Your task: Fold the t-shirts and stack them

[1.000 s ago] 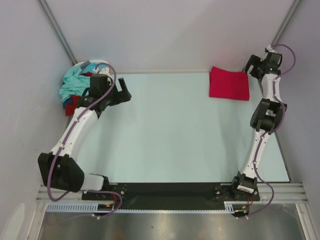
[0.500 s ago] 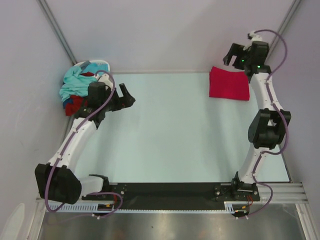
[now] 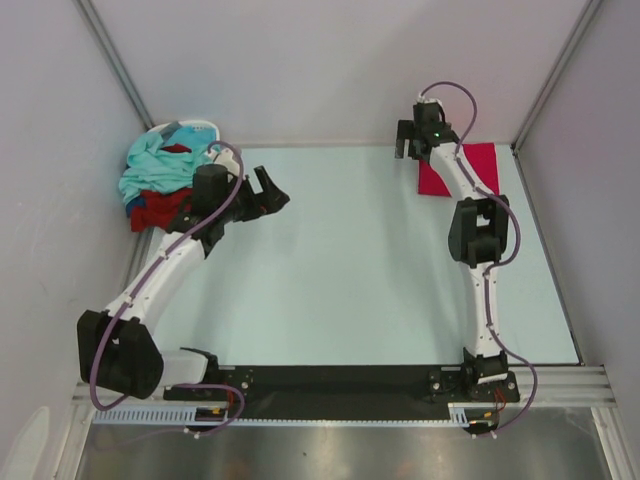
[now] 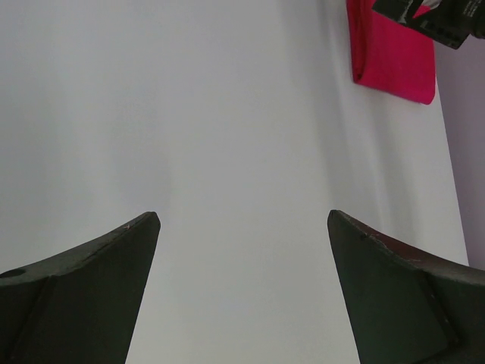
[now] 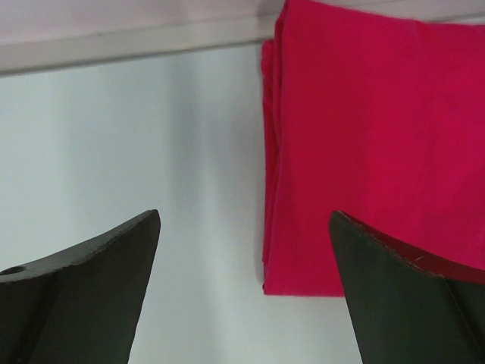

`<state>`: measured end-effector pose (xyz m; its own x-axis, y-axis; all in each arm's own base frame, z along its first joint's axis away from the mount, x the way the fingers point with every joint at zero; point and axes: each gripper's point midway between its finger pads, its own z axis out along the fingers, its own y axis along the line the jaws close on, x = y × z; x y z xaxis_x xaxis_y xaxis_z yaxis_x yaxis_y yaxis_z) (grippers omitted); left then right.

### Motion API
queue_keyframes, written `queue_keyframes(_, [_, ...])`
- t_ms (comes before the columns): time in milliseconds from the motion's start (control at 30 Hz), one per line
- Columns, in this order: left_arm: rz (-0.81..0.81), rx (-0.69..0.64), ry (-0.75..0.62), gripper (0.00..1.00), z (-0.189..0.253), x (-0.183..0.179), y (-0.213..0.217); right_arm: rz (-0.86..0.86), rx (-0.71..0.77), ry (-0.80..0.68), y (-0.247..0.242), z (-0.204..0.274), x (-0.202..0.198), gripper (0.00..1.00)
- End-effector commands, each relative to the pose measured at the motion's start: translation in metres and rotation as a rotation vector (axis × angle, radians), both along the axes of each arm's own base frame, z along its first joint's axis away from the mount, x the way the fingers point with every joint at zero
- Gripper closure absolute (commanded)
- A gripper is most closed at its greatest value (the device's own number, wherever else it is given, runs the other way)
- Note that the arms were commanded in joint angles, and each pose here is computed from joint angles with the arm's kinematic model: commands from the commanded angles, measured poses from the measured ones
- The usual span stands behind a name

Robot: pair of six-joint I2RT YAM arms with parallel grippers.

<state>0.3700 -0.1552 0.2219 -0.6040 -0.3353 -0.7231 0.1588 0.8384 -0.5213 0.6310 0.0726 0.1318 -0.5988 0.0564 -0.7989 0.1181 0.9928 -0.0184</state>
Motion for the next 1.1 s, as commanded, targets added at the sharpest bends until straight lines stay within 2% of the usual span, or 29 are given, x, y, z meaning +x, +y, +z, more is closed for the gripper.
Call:
queue_keyframes(0, [0.027, -0.011, -0.064, 0.00, 0.014, 0.007, 0.003, -0.100, -0.051, 0.019, -0.034, 0.016, -0.011, 0.00])
queue_keyframes(100, [0.023, 0.013, -0.066, 0.00, 0.016, 0.007, 0.005, -0.092, 0.082, 0.014, -0.041, 0.015, -0.020, 0.00])
queue_keyframes(167, [0.009, 0.029, -0.052, 0.00, 0.016, 0.005, 0.005, -0.055, 0.177, -0.085, -0.042, 0.053, -0.021, 0.00])
queue_keyframes(233, [0.024, 0.043, -0.056, 0.00, 0.016, 0.008, 0.008, -0.050, 0.252, -0.105, -0.057, 0.054, -0.031, 0.00])
queue_keyframes(267, [0.027, 0.050, -0.062, 0.00, 0.016, 0.010, 0.009, -0.004, 0.294, -0.146, -0.047, 0.059, -0.026, 0.00])
queue_keyframes(333, [0.028, 0.061, -0.054, 0.01, 0.011, 0.014, 0.009, -0.040, 0.299, -0.151, -0.077, 0.043, -0.023, 0.00])
queue_keyframes(400, [0.017, 0.052, -0.053, 0.01, 0.013, 0.018, 0.005, -0.032, 0.327, -0.057, -0.079, 0.015, -0.024, 0.00])
queue_keyframes(467, [0.002, 0.040, -0.056, 0.01, 0.014, 0.019, 0.002, -0.025, 0.320, -0.015, -0.079, 0.009, -0.026, 0.00])
queue_keyframes(767, [0.019, 0.089, -0.053, 0.00, 0.008, 0.007, 0.012, -0.025, 0.321, -0.045, -0.074, 0.022, -0.045, 0.00])
queue_keyframes(867, [0.031, 0.099, -0.074, 0.00, 0.014, 0.003, 0.017, -0.021, 0.325, -0.057, -0.072, 0.043, -0.054, 0.00])
queue_keyframes(933, [0.031, 0.123, -0.050, 0.00, 0.015, -0.002, 0.022, -0.019, 0.327, -0.089, -0.069, 0.073, -0.068, 0.00])
queue_keyframes(1000, [0.036, 0.120, -0.060, 0.01, 0.034, -0.002, 0.025, -0.006, 0.338, -0.112, -0.063, 0.096, -0.082, 0.00])
queue_keyframes(1033, [0.033, 0.123, -0.049, 0.01, 0.037, -0.005, 0.027, 0.020, 0.353, -0.157, -0.057, 0.129, -0.097, 0.00])
queue_keyframes(1067, [0.029, 0.116, -0.075, 0.01, 0.050, -0.005, 0.027, 0.028, 0.364, -0.171, -0.054, 0.140, -0.106, 0.00])
